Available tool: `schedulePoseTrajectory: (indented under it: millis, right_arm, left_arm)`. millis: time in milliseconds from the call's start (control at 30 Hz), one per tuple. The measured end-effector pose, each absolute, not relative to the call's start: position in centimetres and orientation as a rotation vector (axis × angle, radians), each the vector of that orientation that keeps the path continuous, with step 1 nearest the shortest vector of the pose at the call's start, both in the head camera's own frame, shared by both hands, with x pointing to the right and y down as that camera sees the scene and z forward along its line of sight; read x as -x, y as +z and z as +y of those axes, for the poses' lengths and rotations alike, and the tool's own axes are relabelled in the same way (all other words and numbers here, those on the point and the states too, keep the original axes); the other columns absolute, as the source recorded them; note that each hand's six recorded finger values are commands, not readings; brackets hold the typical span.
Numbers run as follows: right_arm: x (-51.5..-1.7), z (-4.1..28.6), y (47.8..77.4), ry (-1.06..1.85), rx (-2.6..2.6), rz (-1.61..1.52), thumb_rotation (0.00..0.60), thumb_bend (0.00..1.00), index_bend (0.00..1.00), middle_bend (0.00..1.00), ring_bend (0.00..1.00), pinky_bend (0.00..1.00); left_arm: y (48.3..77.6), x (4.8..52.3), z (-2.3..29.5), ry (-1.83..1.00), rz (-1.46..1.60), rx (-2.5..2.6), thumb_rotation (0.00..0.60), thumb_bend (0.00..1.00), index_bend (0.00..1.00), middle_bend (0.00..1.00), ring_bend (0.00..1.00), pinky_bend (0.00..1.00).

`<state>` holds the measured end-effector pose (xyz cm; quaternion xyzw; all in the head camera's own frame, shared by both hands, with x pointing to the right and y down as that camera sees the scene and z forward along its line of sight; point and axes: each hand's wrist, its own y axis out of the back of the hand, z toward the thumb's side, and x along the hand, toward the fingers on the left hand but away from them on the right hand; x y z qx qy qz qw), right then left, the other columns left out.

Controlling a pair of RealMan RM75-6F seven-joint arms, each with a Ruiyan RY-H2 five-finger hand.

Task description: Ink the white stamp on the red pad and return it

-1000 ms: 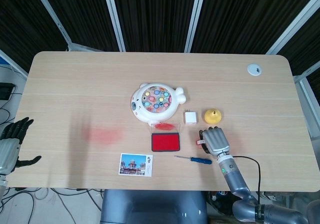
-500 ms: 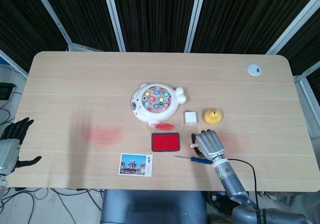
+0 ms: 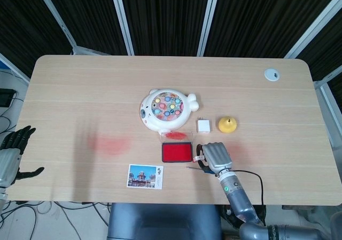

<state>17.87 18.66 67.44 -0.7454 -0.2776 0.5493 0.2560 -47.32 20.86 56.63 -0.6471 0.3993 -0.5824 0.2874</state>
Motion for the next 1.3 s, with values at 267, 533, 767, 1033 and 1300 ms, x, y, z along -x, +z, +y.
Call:
schedulePoseTrajectory:
  millis: [267,533,767,1033,1300]
  right_arm:
    - [-15.4,18.2,67.5,1.5,2.026,-0.777,0.6,0.68,0.79,0.67,0.54,0.52]
    - [-12.1,17.6,68.5,1.496,2.011,-0.804,0.6,0.68,0.79,0.67,0.54,0.52]
    - [-10.3,17.8,69.5,1.511,1.99,-0.8,0.6,0.68,0.79,0.67,0.54,0.52]
    - [-9.1,17.8,70.7,1.54,1.96,-0.824,0.6,0.68,0.79,0.67,0.54,0.52]
    - [-8.8,18.0,71.6,1.555,1.941,-0.835,0.6,0.68,0.79,0.68,0.54,0.52]
  left_arm:
    - [56.6,47.2,20.8,-1.551,1.067,1.733,0.6,0.0,0.0,0.0,0.0,0.0]
    - [56.6,47.3,20.7,-1.549,1.063,1.734,0.6,0.0,0.0,0.0,0.0,0.0]
    - [56.6,47.2,20.7,-1.55,1.064,1.747,0.6,0.0,0.0,0.0,0.0,0.0]
    - [56.6,47.3,20.6,-1.55,1.075,1.768,0.6,0.0,0.0,0.0,0.0,0.0]
    - [56.6,47.3,20.6,-1.549,1.079,1.776,0.6,0.0,0.0,0.0,0.0,0.0]
